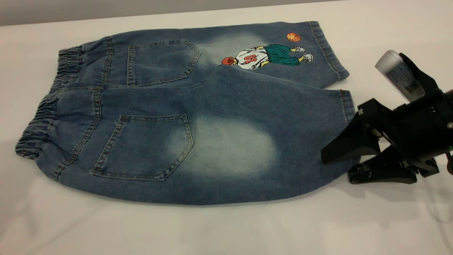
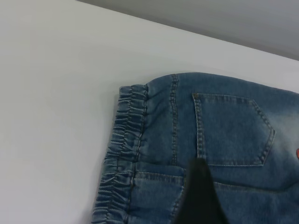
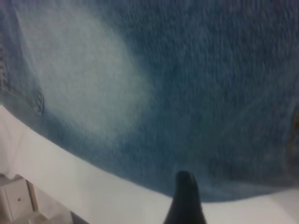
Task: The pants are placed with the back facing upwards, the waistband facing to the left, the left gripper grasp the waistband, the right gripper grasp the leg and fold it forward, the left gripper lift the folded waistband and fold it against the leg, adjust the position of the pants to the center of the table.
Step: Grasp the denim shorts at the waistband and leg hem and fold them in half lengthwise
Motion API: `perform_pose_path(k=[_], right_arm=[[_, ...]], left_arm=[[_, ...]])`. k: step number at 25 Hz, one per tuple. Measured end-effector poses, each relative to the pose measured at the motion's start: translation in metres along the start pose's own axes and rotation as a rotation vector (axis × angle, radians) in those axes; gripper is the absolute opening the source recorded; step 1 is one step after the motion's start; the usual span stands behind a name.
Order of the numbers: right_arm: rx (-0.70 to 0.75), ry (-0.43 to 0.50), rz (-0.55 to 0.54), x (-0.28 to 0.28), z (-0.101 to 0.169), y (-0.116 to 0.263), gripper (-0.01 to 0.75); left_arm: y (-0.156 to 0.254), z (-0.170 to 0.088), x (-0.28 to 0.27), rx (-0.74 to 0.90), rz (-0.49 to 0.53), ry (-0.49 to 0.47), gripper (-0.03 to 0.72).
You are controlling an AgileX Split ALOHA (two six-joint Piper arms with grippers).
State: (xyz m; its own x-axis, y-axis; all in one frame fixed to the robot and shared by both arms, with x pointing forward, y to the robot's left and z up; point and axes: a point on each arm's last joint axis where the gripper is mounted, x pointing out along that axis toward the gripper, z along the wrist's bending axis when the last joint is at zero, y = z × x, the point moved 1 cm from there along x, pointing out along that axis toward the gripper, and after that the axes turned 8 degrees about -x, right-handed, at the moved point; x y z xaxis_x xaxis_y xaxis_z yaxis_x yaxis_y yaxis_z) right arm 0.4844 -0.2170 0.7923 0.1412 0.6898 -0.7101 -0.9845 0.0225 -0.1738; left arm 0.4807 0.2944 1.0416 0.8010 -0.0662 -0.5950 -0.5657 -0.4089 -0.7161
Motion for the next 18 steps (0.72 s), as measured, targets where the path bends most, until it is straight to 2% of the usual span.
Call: perform_pose_path(k=[4,7,11,15,18], right_arm=[[0.015,-0.058,-0.034,-0.005,0.0,-0.005,0.476],[0.039,-0.17,-0.081,-0.013,0.004,-0.011,0.476],[0.072,-0.265,-0.146,-0.026,0.003,-0.017,0.476],[0.079,-0.259,-0.156,-0.029,0.0,-0.018,0.476],[0.08,-0.21,-0.145,-0.027,-0.005,-0.017,0.476]], left_arm=[[0.0,0.0,0.0,0.0,0.001,0.0,0.454],[0.0,0.0,0.0,0.0,0.001,0.0,0.454],[0.0,0.0,0.0,0.0,0.001,0.0,0.454],[0.0,0.0,0.0,-0.001,0.002,0.0,0.454],[0.001,0.0,0.0,-0.001,0.004,-0.001,0.454]])
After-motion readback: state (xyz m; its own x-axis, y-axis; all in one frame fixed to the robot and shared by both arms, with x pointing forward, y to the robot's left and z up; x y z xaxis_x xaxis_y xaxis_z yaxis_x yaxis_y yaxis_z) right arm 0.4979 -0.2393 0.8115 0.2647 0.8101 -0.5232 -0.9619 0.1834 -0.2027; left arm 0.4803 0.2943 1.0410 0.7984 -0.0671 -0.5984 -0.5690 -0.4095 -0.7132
